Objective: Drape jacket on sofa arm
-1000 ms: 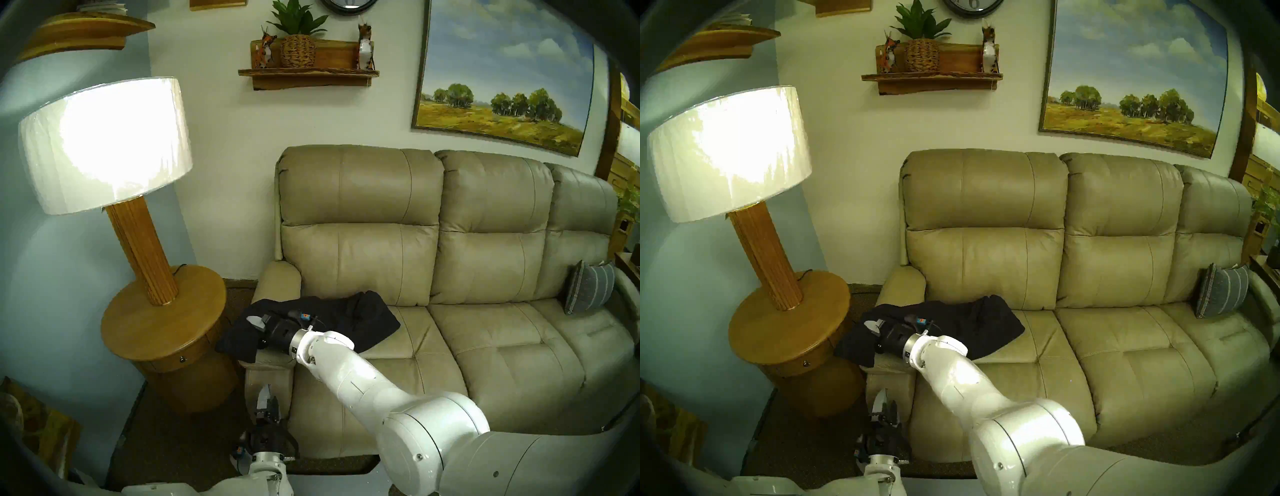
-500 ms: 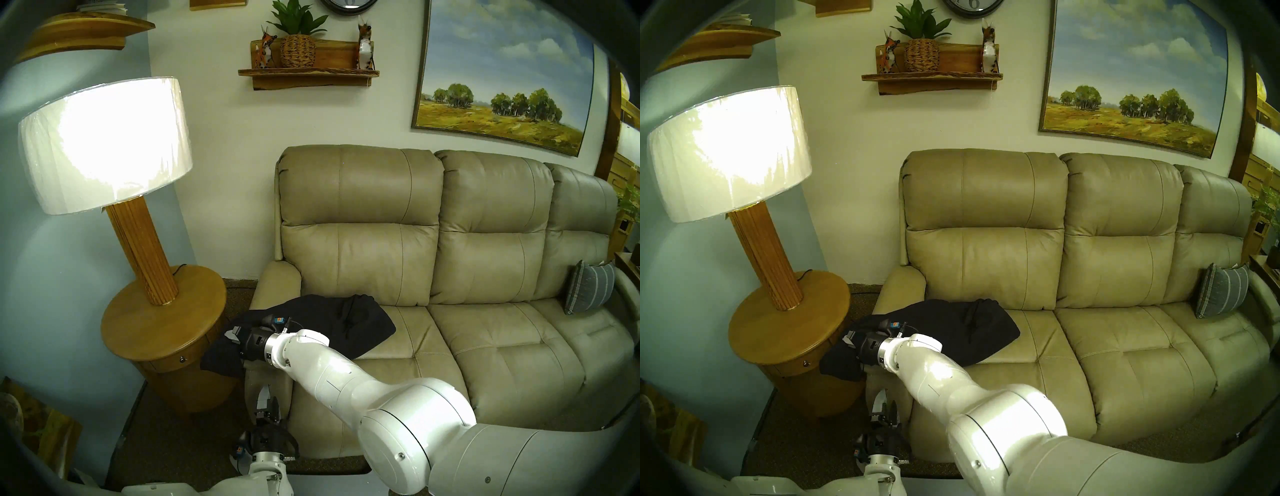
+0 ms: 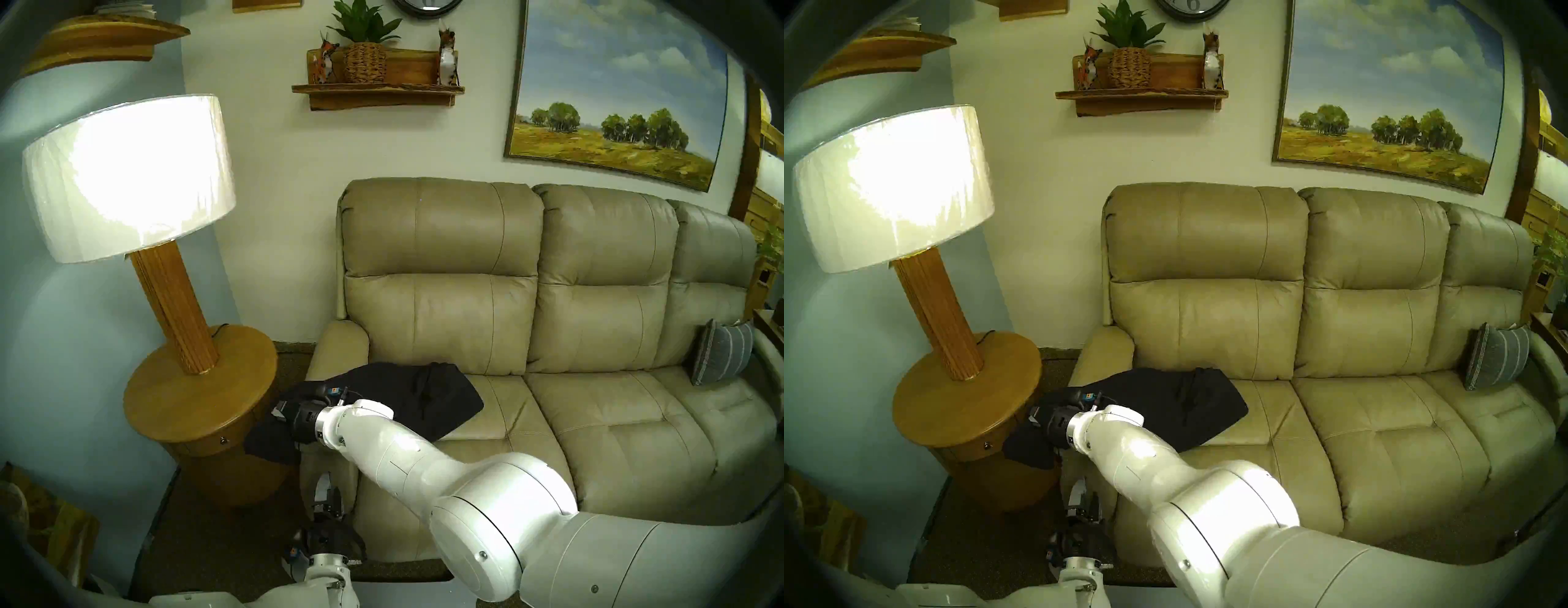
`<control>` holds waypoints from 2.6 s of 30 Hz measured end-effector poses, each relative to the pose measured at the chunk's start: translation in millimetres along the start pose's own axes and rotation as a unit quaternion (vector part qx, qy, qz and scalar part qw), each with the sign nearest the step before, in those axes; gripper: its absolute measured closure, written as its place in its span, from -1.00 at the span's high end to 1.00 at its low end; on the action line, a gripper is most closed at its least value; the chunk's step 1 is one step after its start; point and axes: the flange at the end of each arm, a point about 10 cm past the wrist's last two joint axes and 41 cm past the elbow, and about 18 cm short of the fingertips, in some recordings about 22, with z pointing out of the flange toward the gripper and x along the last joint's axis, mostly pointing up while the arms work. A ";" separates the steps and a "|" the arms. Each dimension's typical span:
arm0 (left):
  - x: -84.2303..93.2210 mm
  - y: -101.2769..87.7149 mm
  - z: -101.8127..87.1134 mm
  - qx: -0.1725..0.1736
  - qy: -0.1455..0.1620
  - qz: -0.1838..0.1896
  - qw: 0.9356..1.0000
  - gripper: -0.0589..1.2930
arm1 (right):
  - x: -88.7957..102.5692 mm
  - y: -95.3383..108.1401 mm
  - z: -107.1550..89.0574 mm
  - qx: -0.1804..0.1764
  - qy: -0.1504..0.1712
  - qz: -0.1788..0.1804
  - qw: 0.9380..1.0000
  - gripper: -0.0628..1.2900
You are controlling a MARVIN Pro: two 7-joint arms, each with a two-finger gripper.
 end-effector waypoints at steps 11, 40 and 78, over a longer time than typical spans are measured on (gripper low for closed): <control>0.1 -0.3 0.1 0.002 0.001 0.000 1.000 0.90 | -0.7 -3.9 3.5 -0.010 0.002 0.005 1.000 0.91; -0.6 0.1 0.2 0.000 -0.002 0.001 1.000 0.90 | 0.2 -6.8 7.5 -0.067 -0.013 0.047 0.997 0.91; -0.6 1.2 -0.2 -0.006 -0.007 0.007 1.000 0.90 | 60.2 74.8 -63.6 -0.087 0.077 0.141 0.983 0.91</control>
